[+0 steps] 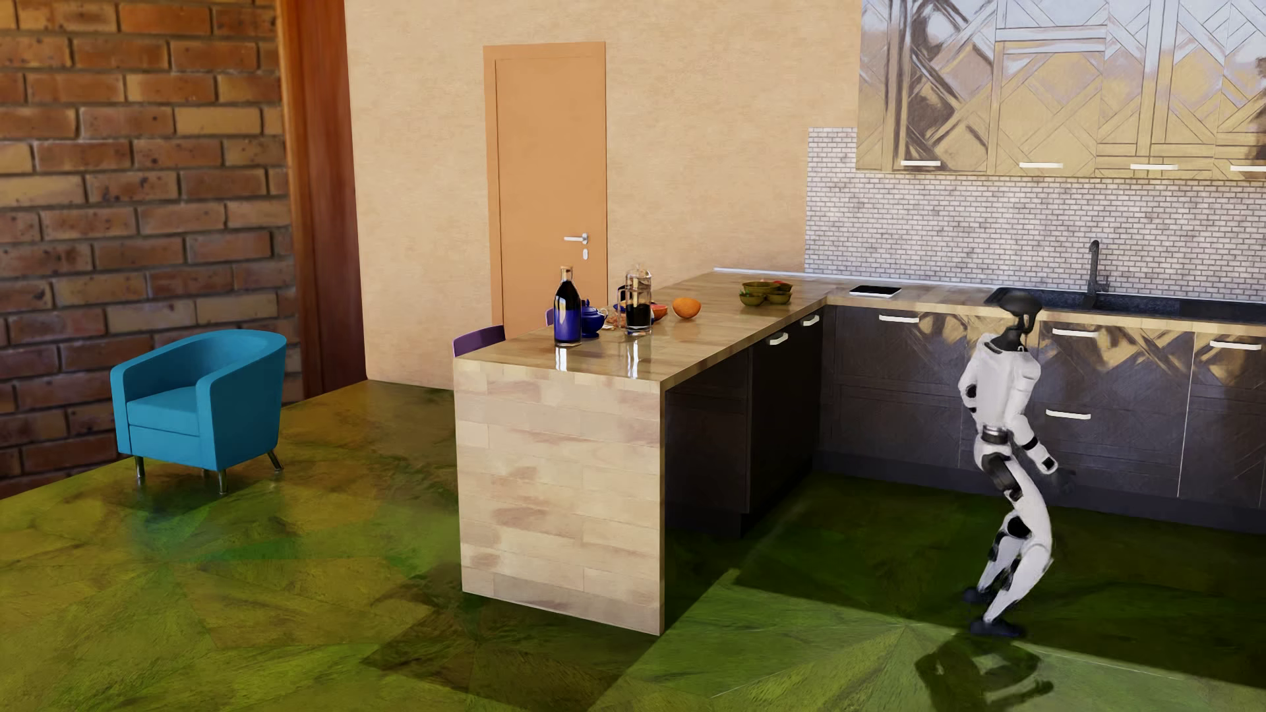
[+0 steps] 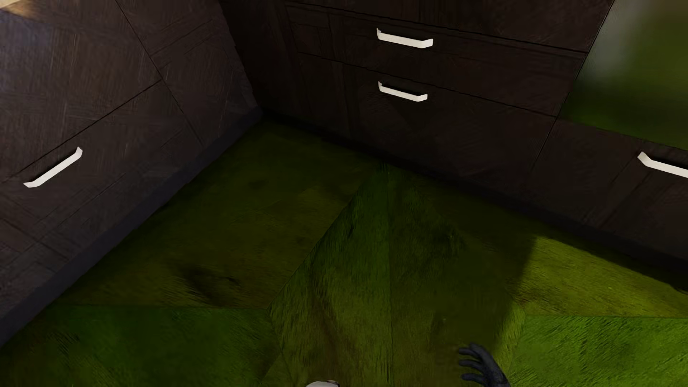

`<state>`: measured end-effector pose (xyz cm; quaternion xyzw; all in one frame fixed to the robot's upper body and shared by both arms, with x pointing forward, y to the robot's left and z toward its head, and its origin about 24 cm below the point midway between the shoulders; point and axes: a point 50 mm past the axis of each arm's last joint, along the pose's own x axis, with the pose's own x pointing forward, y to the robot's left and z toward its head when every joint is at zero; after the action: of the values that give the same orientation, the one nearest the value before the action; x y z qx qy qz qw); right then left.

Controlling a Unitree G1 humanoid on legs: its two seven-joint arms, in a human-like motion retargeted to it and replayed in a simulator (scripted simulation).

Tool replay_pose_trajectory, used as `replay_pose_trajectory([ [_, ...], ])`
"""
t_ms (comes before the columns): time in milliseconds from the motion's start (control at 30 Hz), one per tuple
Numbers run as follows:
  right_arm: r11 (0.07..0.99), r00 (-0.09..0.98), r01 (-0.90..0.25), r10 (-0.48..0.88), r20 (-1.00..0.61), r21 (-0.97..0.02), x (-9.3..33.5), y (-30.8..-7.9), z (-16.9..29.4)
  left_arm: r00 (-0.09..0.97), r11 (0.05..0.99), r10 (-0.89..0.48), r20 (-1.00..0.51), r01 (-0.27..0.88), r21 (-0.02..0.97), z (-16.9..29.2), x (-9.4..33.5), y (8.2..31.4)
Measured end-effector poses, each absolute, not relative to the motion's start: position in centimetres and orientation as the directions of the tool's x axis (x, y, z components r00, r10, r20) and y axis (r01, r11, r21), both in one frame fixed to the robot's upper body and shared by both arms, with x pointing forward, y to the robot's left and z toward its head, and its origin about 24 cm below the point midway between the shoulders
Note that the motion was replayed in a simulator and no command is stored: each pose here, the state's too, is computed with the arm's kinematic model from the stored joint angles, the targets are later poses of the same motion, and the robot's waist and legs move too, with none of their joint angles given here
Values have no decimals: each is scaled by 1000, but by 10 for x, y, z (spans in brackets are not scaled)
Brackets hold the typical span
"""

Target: Face back

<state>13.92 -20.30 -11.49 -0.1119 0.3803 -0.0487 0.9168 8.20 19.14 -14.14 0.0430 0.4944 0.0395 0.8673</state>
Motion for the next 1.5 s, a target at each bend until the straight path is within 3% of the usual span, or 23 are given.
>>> replay_pose_trajectory([
  [33,963,677,-3,-196,-710,-269,130,-218,-118,530,993,107,-841,-13,118,-139,90,193],
  [100,965,650,-19,-186,-736,-261,136,-220,-118,574,995,92,-814,-24,96,-134,107,193],
  [200,974,712,-57,-114,-693,-219,156,-201,-110,547,996,40,-836,42,75,-137,97,193],
  [267,987,739,-57,-57,-671,-147,165,-180,-107,486,996,69,-871,23,92,-142,81,209],
  [300,985,727,-82,-45,-685,-152,156,-184,-110,463,996,92,-882,-30,88,-145,73,208],
  [367,972,683,-101,-88,-725,-212,131,-215,-116,491,988,155,-857,-91,127,-140,75,209],
  [400,967,666,-103,-107,-738,-232,128,-221,-118,487,987,162,-858,-74,144,-141,82,203],
  [500,974,718,-76,-95,-689,-213,148,-195,-110,473,988,150,-868,-51,143,-141,97,201],
  [567,973,710,-37,-136,-691,-229,139,-205,-112,491,993,110,-864,-19,115,-138,103,201],
  [633,984,720,-45,-89,-688,-174,149,-190,-112,502,995,95,-860,-18,100,-138,100,205],
  [700,987,742,-78,-37,-669,-141,159,-188,-107,503,998,60,-862,-18,59,-141,90,192],
  [833,987,736,-131,32,-676,-97,157,-183,-105,517,995,96,-851,-40,88,-141,84,196],
  [900,982,699,-160,43,-714,-98,148,-182,-112,486,993,114,-867,-86,83,-144,77,196],
  [967,976,666,-170,11,-746,-137,139,-197,-115,464,985,165,-870,-124,120,-142,76,194],
  [1033,977,709,-169,30,-704,-129,161,-183,-108,376,979,204,-904,-78,188,-148,60,211],
  [1100,972,725,-179,27,-688,-151,152,-180,-109,400,987,160,-902,-94,134,-147,71,198],
  [1167,974,701,-163,3,-713,-156,141,-187,-115,434,982,191,-880,-84,171,-144,76,194],
  [1267,976,732,-190,65,-678,-111,161,-173,-106,423,984,180,-888,-75,163,-146,65,204],
  [1333,974,691,-172,11,-723,-150,147,-202,-114,427,988,137,-894,-122,93,-147,67,194],
  [1433,973,716,-158,-7,-698,-171,161,-191,-105,481,996,85,-873,-7,93,-143,93,195],
  [1467,970,702,-169,-4,-712,-172,155,-182,-109,500,997,81,-862,-36,73,-141,86,195],
  [1500,972,674,-150,-34,-738,-182,146,-189,-115,521,993,117,-845,-84,86,-140,80,202],
])
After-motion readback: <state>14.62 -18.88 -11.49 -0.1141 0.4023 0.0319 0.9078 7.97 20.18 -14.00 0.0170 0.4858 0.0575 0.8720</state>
